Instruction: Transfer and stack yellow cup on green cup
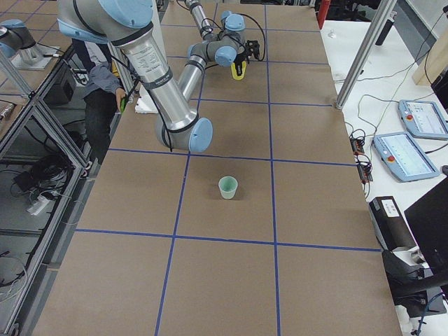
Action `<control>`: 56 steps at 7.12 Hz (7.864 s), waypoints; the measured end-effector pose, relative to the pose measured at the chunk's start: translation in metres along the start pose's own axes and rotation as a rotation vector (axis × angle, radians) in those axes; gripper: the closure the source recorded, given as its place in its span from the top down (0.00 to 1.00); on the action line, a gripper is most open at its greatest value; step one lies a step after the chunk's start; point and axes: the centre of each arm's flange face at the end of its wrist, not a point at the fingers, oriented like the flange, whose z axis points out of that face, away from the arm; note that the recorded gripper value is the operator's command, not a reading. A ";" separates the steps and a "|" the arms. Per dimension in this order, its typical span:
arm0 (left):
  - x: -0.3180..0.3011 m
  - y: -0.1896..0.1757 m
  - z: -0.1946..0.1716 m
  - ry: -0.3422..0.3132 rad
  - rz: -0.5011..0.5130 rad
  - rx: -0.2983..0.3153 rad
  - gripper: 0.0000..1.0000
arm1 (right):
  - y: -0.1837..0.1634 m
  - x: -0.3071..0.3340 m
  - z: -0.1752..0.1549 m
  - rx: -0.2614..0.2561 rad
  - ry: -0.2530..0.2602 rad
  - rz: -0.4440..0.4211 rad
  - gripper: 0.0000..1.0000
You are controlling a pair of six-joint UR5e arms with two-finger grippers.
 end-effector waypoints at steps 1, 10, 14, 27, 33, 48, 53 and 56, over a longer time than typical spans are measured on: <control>-0.004 0.000 -0.001 -0.033 0.000 0.005 0.99 | -0.021 0.020 -0.011 0.027 0.024 0.030 0.00; -0.172 0.060 -0.100 -0.514 -0.005 -0.499 1.00 | -0.114 0.190 -0.080 0.091 0.144 0.027 0.00; -0.274 0.055 -0.209 -0.619 -0.271 -0.949 1.00 | -0.124 0.226 -0.101 0.078 0.141 -0.008 0.00; -0.291 0.126 -0.549 -0.583 -0.961 -1.227 1.00 | 0.026 0.511 -0.162 -0.046 0.158 -0.051 0.00; -0.263 0.119 -0.556 -0.578 -0.952 -1.218 1.00 | 0.073 0.534 -0.115 -0.118 0.155 -0.021 0.00; -0.262 0.119 -0.556 -0.577 -0.950 -1.218 1.00 | 0.066 0.532 -0.094 -0.122 0.175 -0.047 1.00; -0.260 0.123 -0.558 -0.577 -0.957 -1.222 1.00 | 0.039 0.590 -0.142 -0.085 0.268 -0.063 1.00; -0.259 0.126 -0.560 -0.578 -0.965 -1.227 1.00 | 0.032 0.647 -0.214 -0.100 0.325 -0.020 1.00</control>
